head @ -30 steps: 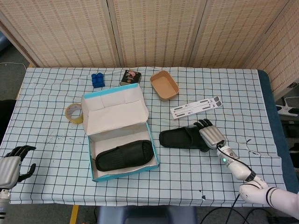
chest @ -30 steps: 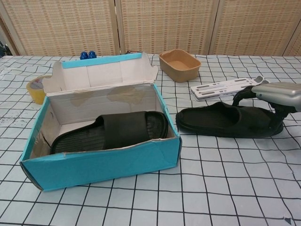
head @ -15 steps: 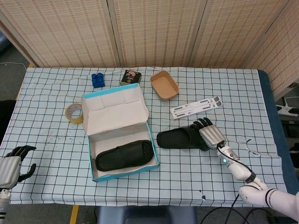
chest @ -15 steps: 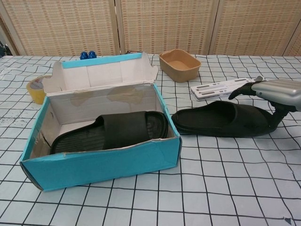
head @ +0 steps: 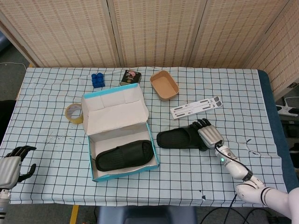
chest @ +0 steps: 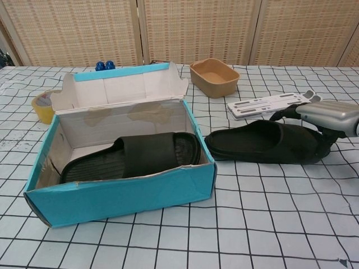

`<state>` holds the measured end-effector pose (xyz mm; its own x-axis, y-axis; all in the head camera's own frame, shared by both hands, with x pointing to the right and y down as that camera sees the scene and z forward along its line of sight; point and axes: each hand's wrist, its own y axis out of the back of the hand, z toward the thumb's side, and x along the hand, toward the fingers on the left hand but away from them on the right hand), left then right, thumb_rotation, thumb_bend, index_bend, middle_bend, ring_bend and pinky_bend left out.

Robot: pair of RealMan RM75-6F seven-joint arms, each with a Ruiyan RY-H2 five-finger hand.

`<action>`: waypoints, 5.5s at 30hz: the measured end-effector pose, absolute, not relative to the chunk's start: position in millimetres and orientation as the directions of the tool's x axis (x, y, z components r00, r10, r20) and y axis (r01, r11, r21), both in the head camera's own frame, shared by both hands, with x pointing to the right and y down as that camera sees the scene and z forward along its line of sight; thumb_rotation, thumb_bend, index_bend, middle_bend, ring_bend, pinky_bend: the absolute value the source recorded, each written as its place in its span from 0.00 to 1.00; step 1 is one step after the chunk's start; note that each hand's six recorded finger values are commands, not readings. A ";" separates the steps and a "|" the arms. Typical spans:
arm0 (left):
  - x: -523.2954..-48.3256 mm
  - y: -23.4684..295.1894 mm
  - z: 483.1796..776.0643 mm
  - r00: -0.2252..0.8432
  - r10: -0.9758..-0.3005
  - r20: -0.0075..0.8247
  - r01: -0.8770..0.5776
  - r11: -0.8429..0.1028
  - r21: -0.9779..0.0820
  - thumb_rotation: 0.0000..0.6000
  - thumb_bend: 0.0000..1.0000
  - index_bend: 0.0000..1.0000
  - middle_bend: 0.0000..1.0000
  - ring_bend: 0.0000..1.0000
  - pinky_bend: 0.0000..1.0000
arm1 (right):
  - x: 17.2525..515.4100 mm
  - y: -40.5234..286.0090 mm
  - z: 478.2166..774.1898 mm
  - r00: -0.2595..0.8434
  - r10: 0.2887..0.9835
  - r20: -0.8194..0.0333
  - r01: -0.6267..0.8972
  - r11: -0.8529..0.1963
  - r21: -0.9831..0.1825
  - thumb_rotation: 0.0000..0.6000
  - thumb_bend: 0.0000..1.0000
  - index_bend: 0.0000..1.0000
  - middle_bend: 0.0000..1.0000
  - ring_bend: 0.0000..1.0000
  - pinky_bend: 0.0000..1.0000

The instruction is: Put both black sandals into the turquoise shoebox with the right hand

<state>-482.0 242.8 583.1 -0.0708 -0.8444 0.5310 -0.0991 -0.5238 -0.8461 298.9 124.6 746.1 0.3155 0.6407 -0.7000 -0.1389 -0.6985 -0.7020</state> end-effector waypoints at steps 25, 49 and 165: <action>-480.2 243.4 585.7 -0.067 -0.838 0.541 -0.099 -0.534 -0.840 1.00 0.40 0.26 0.23 0.19 0.35 | 264.4 115.3 647.6 0.395 0.898 -0.197 -0.131 -0.157 -0.979 1.00 0.12 0.68 0.55 0.40 0.40; -486.8 241.1 579.5 -0.083 -0.847 0.526 -0.130 -0.514 -0.848 1.00 0.40 0.26 0.23 0.19 0.35 | 47.5 138.8 642.6 0.686 0.728 -0.005 0.101 -0.102 -0.990 1.00 0.12 0.68 0.55 0.40 0.41; -492.0 239.7 582.5 -0.092 -0.833 0.545 -0.162 -0.528 -0.834 1.00 0.40 0.26 0.23 0.19 0.36 | 32.8 170.9 660.7 0.730 0.533 -0.427 -0.005 -0.621 -0.784 1.00 0.10 0.12 0.13 0.00 0.04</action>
